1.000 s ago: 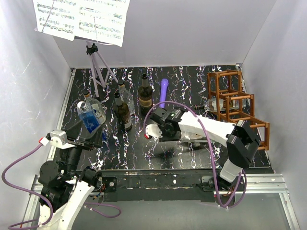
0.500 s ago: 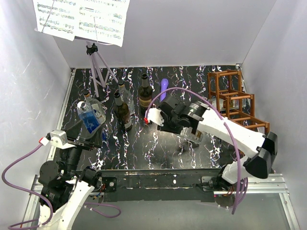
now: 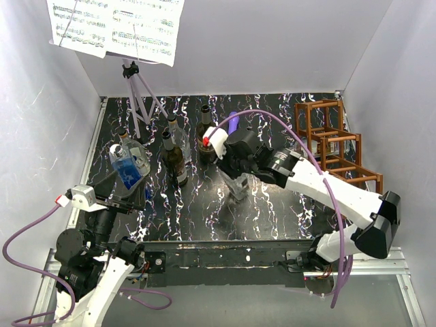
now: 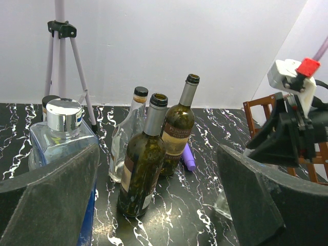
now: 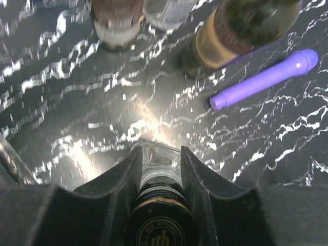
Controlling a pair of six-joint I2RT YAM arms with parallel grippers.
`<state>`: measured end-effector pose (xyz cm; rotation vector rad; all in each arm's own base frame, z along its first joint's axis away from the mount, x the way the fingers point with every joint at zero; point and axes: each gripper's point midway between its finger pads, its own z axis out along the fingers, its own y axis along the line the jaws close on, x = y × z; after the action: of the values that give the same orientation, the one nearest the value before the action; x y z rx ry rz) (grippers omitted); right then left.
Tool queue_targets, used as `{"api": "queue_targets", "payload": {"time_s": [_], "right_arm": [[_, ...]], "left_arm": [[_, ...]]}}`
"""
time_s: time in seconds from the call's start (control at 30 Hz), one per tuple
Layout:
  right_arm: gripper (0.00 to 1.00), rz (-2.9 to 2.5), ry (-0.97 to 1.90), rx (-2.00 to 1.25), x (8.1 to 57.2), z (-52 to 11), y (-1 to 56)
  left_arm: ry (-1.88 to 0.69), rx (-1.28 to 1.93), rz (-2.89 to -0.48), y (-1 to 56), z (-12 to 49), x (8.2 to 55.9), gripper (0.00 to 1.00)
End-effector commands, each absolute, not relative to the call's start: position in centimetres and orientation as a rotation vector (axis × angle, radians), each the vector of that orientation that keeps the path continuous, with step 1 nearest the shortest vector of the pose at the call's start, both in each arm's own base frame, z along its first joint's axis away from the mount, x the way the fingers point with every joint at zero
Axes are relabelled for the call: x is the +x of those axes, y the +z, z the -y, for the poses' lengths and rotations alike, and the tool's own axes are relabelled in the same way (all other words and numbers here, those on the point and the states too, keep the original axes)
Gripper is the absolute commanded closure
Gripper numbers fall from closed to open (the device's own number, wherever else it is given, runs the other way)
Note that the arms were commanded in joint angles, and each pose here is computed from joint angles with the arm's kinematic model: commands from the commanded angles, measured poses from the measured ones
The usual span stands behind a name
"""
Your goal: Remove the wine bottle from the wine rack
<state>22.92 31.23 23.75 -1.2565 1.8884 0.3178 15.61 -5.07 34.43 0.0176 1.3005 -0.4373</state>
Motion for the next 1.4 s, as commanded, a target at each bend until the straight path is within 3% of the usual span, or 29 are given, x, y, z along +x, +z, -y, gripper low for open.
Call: {"api": "queue_targets", "payload": {"time_s": [0.0,0.37,0.9,1.07,1.2,1.37], "right_arm": [[0.99,-1.704,0.465,-0.878,26.6,-35.5,31.7],[0.99,-1.774,0.423,-0.617,31.5,-39.0,32.6],[0.99,-1.91,0.44,-0.432,32.6,-40.0,30.8],[0.73,-1.953,0.433,-0.424,32.4,-40.0,30.5],[0.43,-1.947,0.449,-0.421,32.2,-39.9,30.8],[0.34,-1.916,0.486,-0.424,31.7,-39.6,32.6]], "left_arm": [[-0.434,0.027,-1.291,34.6,5.0,15.3,0.02],[-0.427,0.021,-1.289,34.6,4.8,15.3,0.02],[-0.426,0.019,-1.289,34.6,4.8,15.3,0.02],[-0.428,0.022,-1.289,34.6,4.9,15.3,0.02],[-0.429,0.025,-1.288,34.6,4.9,15.3,0.02],[-0.427,0.023,-1.288,34.6,4.8,15.3,0.02]]}}
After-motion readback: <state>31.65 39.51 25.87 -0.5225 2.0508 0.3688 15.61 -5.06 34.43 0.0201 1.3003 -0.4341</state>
